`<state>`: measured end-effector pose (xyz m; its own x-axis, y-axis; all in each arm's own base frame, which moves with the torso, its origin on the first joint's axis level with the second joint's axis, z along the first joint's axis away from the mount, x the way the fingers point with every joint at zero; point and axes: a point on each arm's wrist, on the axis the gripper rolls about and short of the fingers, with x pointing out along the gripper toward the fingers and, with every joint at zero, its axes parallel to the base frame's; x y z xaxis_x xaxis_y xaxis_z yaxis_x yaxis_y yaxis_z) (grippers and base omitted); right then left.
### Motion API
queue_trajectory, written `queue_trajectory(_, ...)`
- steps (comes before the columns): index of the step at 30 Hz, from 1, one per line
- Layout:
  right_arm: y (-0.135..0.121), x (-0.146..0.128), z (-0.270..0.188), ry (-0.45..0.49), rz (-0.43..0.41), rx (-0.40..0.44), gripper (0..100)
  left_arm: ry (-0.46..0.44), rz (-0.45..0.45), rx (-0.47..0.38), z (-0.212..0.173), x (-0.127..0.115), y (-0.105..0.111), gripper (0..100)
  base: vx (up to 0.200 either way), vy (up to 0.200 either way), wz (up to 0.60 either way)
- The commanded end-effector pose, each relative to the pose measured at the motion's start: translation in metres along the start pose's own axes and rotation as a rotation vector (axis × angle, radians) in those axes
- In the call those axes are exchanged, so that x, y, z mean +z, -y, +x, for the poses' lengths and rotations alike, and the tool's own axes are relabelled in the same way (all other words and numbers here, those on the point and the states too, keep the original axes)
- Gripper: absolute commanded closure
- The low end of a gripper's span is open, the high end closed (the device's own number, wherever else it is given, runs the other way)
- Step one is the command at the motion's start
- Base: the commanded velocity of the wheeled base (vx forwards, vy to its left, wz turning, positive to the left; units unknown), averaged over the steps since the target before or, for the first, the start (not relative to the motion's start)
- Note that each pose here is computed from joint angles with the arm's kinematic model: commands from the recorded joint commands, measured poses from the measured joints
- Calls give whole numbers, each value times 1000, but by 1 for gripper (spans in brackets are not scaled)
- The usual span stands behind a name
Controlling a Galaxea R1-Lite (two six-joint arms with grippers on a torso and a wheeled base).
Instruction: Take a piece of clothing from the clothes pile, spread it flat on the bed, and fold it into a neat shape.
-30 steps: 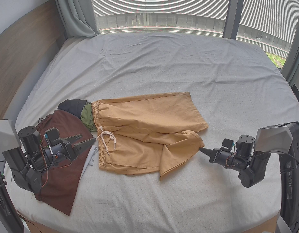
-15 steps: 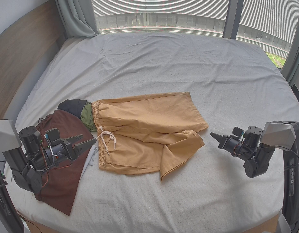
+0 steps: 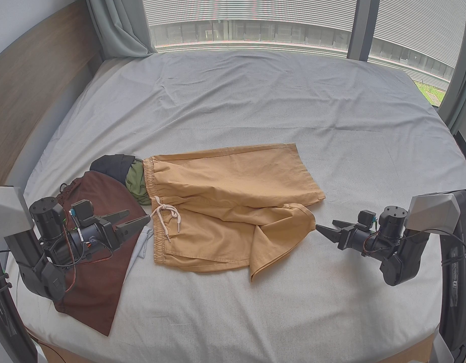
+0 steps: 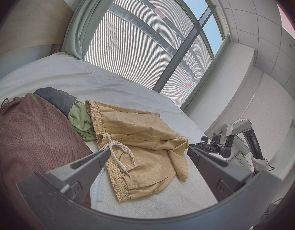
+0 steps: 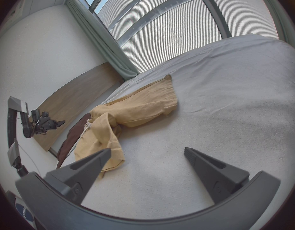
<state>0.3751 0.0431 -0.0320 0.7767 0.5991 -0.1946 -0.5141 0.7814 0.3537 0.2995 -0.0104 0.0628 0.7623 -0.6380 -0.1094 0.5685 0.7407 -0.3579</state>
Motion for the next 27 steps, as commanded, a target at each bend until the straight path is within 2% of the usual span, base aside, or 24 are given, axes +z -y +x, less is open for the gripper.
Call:
queue_trajectory(1,-6,-12,4,-43,6,58,0,0,0,0,0,0,0,0,0,0,0)
queue_trajectory(10,-19,-19,13,-64,-13,113,0,-1,-1,2,0,0,0,0,0,0,0)
queue_trajectory(17,-26,-13,28,-29,-51,153,0,-3,-2,-1,0,-1,0,0,0,0,0)
queue_trajectory(18,-26,-13,32,-21,-57,159,100,-2,-1,-3,0,-1,0,0,0,0,0)
queue_trajectory(27,-28,-9,31,-14,-63,161,100,0,-2,1,-1,0,-1,0,0,0,0)
